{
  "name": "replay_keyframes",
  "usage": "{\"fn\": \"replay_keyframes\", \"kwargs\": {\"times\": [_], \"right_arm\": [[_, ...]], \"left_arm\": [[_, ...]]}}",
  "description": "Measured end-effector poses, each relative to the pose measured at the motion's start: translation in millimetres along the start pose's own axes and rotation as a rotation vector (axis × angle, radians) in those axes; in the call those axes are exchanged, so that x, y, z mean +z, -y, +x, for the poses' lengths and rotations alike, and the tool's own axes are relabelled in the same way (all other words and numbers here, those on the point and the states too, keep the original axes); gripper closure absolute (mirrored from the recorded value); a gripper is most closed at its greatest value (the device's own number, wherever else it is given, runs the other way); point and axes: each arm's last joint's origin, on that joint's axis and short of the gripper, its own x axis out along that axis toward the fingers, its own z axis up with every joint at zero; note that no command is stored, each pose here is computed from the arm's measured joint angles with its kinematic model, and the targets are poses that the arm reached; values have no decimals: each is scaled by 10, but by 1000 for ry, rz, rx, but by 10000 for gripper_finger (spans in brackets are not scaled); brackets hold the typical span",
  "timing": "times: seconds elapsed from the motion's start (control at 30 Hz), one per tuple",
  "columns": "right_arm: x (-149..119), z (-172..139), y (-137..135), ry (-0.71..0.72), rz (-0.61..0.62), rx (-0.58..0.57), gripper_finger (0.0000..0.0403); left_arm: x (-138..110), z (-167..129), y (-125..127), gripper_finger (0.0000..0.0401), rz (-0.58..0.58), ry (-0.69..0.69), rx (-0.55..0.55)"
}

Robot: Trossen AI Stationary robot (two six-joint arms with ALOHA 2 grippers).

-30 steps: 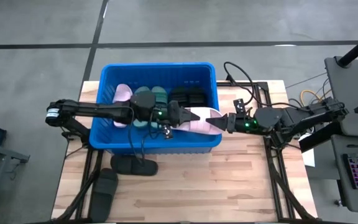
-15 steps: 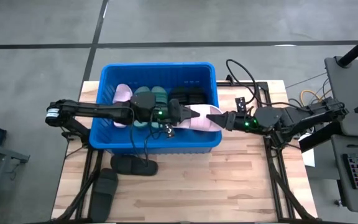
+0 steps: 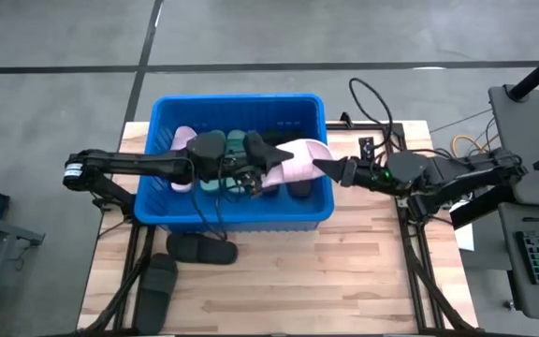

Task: Pick and place slides into bin
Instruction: Put the pink slide into the blue bin

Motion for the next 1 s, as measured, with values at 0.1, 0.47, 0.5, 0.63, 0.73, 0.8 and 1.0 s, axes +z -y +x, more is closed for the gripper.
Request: {"fn": "replay_keyframes", "kwargs": {"times": [0.1, 0.47, 0.5, 0.63, 0.73, 0.8, 1.0], "right_arm": [[72, -9, 13, 7, 4, 6, 235], [269, -83, 46, 65, -99, 4, 228], [278, -96, 58, 67, -116, -5, 229], [320, -144, 62, 80, -154, -4, 232], [358, -184, 50, 91, -169, 8, 230], [364, -193, 51, 92, -184, 8, 230], [387, -196, 53, 100, -252, 6, 234]], "left_arm": [[-16, -33, -33, 401, -3, -31, 11], [-87, -174, -163, 401, -19, -188, 43], [-99, -197, -189, 401, -35, -212, 56], [-159, -381, -371, 401, -178, -276, 135], [-204, -475, -432, 401, -262, -363, 163], [-240, -530, -440, 401, -270, -447, 157], [-341, -682, -402, 401, -255, -757, 89]]}}
